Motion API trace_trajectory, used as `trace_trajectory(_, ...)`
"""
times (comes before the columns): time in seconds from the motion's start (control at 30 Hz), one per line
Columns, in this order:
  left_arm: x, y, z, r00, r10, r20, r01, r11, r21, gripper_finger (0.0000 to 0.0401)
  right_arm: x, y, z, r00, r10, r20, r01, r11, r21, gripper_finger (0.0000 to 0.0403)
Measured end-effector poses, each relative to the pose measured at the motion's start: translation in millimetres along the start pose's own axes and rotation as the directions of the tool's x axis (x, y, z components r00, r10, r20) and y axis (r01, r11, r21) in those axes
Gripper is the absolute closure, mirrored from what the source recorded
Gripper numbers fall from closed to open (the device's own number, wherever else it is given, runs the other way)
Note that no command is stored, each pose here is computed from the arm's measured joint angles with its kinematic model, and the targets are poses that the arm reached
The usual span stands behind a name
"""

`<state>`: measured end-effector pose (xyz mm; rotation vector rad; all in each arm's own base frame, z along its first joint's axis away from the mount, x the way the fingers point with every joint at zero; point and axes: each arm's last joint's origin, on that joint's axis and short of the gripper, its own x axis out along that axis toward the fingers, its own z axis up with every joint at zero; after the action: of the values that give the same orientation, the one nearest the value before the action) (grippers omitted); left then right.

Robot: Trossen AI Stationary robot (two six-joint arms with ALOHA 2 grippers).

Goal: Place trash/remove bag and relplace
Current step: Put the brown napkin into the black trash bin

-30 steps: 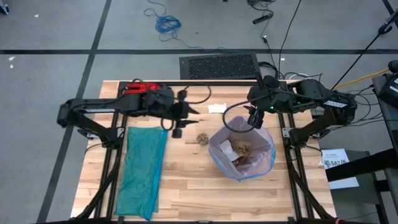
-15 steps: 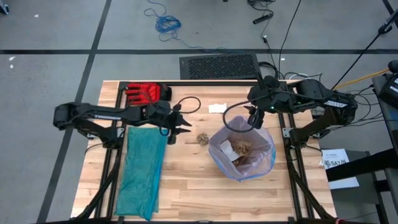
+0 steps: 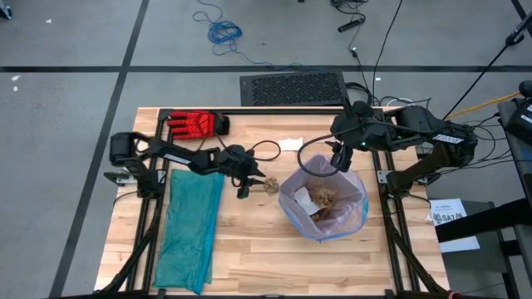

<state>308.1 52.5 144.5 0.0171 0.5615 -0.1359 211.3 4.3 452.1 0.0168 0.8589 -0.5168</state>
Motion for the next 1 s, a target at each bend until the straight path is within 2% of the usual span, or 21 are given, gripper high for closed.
trace_trajectory(0.17,13,5,7,1.000,0.000,0.006,0.000,1.000,0.003,0.0249,3,2,1,1.000,-0.001,-0.008,0.001,1.000,-0.018,0.0209)
trace_trajectory(0.33,27,8,-1,0.999,-0.009,-0.047,0.008,1.000,-0.011,0.0217,8,6,3,0.999,0.016,-0.031,-0.018,0.999,-0.039,0.0209)
trace_trajectory(0.57,46,13,-12,0.994,0.018,-0.108,-0.020,1.000,-0.017,0.0209,14,10,4,0.999,0.012,-0.046,-0.015,0.998,-0.065,0.0209)
trace_trajectory(0.63,48,13,-13,0.992,0.040,-0.120,-0.042,0.999,-0.017,0.0223,14,10,4,0.999,0.011,-0.049,-0.014,0.998,-0.067,0.0209)
trace_trajectory(0.7,48,12,-13,0.990,0.063,-0.127,-0.065,0.998,-0.012,0.0253,15,11,4,0.999,0.009,-0.052,-0.013,0.998,-0.069,0.0209)
trace_trajectory(0.87,33,8,-2,0.987,0.067,-0.148,-0.071,0.997,-0.019,0.0379,15,10,4,0.999,0.008,-0.052,-0.012,0.998,-0.069,0.0209)
trace_trajectory(1.0,3,3,24,0.991,0.064,-0.114,-0.068,0.997,-0.032,0.0391,15,10,4,0.999,0.007,-0.052,-0.011,0.998,-0.070,0.0209)
